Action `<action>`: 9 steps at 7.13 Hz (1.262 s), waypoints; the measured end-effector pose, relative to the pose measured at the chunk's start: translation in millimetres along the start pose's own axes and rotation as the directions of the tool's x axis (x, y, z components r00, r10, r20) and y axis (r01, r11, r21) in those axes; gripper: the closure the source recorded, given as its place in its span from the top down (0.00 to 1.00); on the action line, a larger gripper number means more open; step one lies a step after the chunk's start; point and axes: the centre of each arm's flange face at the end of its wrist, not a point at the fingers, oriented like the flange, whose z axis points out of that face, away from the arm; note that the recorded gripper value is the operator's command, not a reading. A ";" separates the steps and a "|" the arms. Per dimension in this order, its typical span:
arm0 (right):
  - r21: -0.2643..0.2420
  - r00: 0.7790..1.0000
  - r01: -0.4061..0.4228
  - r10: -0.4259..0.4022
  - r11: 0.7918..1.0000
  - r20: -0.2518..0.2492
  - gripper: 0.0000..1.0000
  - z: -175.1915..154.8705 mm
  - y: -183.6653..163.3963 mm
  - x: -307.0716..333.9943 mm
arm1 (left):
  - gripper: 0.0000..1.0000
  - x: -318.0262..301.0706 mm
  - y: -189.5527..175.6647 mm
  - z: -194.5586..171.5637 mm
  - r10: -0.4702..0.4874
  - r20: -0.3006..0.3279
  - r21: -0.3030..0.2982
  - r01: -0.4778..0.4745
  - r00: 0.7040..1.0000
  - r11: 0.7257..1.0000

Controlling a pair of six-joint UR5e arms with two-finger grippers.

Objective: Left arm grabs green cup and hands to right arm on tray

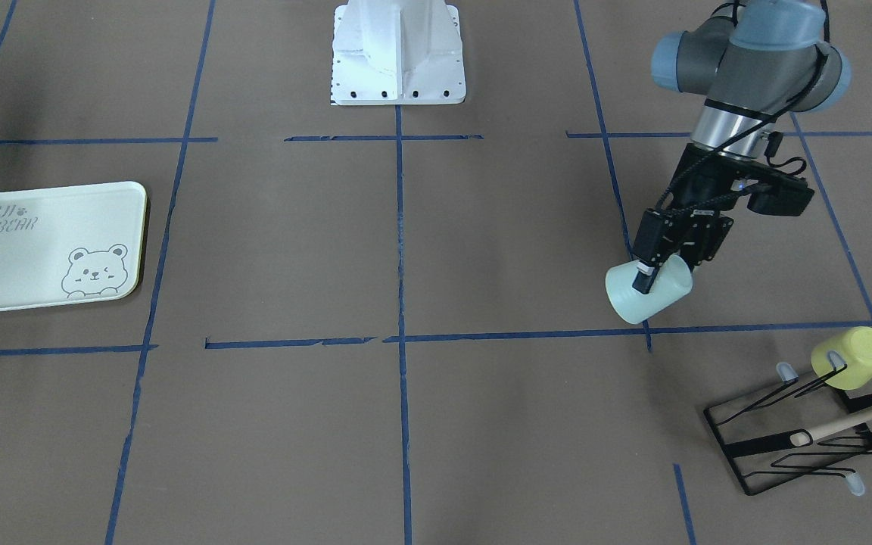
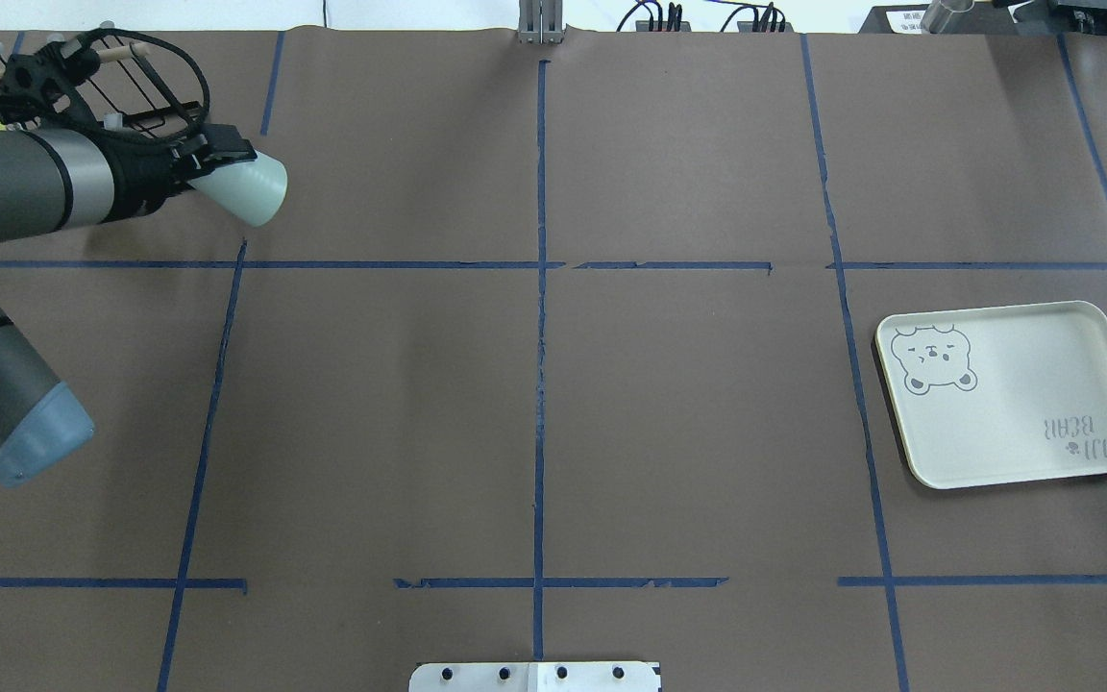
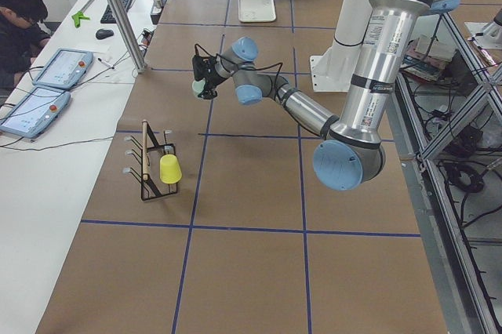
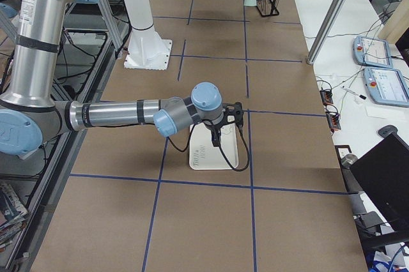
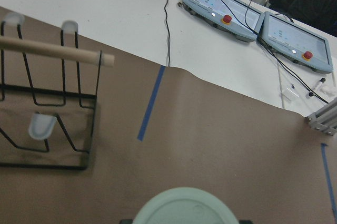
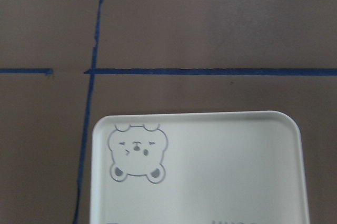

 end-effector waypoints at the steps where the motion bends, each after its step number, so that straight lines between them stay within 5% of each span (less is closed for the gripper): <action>1: 0.029 0.997 -0.044 0.042 0.999 0.072 1.00 6.0 1.3 -28.7 | 0.59 10.2 21.5 -2.1 -0.069 -0.074 -0.039 0.067 0.995 0.997; 5: 0.029 0.933 -0.150 0.132 0.988 0.336 1.00 14.5 4.5 -121.3 | 0.59 62.4 108.9 -12.6 -0.293 -0.268 -0.261 0.224 0.918 0.939; 7: 0.025 0.870 -0.193 0.159 0.981 0.466 1.00 15.5 8.1 -160.9 | 0.59 85.1 136.8 -21.3 -0.379 -0.313 -0.351 0.264 0.871 0.898; 9: 0.034 0.775 -0.239 0.170 0.970 0.609 1.00 32.4 26.2 -195.8 | 0.59 104.1 151.5 -33.2 -0.458 -0.357 -0.427 0.294 0.814 0.855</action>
